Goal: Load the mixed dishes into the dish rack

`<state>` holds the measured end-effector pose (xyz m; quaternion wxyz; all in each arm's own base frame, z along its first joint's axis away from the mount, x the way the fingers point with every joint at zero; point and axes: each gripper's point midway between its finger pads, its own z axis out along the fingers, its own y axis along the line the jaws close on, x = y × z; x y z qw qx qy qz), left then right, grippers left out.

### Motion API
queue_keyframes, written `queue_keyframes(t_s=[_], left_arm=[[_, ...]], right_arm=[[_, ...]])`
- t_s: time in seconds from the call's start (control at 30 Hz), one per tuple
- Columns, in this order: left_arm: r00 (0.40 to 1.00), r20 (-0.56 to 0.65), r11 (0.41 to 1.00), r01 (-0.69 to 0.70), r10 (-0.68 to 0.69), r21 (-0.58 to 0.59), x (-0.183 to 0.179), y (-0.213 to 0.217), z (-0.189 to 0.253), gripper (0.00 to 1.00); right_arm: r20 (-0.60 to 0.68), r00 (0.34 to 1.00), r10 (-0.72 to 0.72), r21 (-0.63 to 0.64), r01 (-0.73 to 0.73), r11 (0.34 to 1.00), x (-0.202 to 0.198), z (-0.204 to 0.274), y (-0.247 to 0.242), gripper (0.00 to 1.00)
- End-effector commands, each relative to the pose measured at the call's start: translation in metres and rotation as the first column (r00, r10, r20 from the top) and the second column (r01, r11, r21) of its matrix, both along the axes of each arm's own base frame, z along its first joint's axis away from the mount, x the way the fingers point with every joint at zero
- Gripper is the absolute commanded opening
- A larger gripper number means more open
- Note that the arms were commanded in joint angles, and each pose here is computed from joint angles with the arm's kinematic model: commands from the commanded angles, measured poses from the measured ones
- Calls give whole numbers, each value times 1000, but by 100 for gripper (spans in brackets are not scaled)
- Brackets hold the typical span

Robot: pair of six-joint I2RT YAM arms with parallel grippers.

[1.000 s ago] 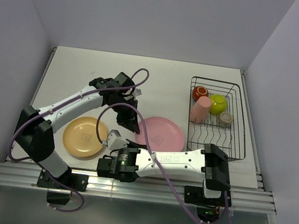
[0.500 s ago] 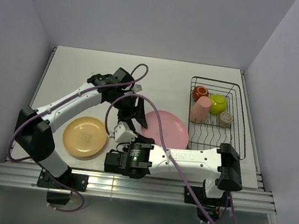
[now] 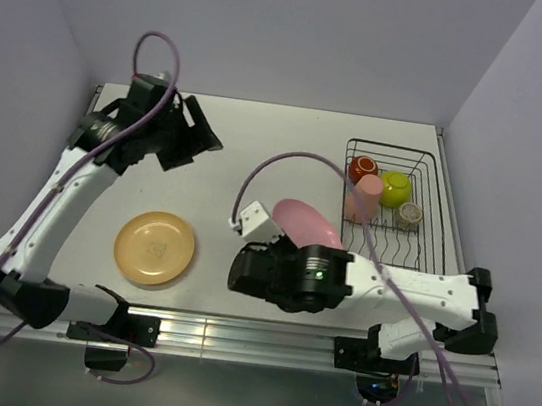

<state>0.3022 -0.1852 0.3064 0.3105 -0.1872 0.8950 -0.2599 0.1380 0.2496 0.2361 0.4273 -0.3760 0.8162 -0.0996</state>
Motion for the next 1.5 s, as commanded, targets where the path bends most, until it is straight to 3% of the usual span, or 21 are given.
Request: queue_keyframes(t_s=[0.0, 0.13, 0.27, 0.47, 0.73, 1.03, 1.17, 1.47], left_arm=[[965, 181, 982, -191, 188, -1, 1, 38, 44, 79], [967, 202, 987, -153, 158, -41, -5, 34, 42, 77], [989, 122, 995, -70, 78, -68, -10, 15, 17, 73], [996, 85, 997, -24, 31, -76, -10, 5, 2, 72], [998, 70, 996, 16, -10, -92, -12, -3, -6, 71], [997, 56, 995, 52, -48, -80, -14, -6, -14, 70], [996, 60, 996, 64, -60, -68, -13, -6, -14, 70], [996, 53, 995, 78, -74, -62, -18, -3, -19, 70]], right_arm=[[-54, 998, -30, 217, 41, 975, 6, 31, -2, 0], [-150, 981, -126, 429, 179, 886, 35, 54, -23, 0], [-213, 964, -158, 588, 255, 767, 48, 81, -49, 0], [-245, 929, -279, 660, 371, 653, 66, 102, -94, 0], [-301, 846, -439, 658, 518, 546, 73, 84, -154, 0], [-416, 777, -473, 653, 617, 439, 75, 44, -183, 0], [-446, 790, -420, 681, 605, 413, 74, 37, -178, 0], [-449, 816, -364, 699, 574, 426, 85, 29, -175, 0]])
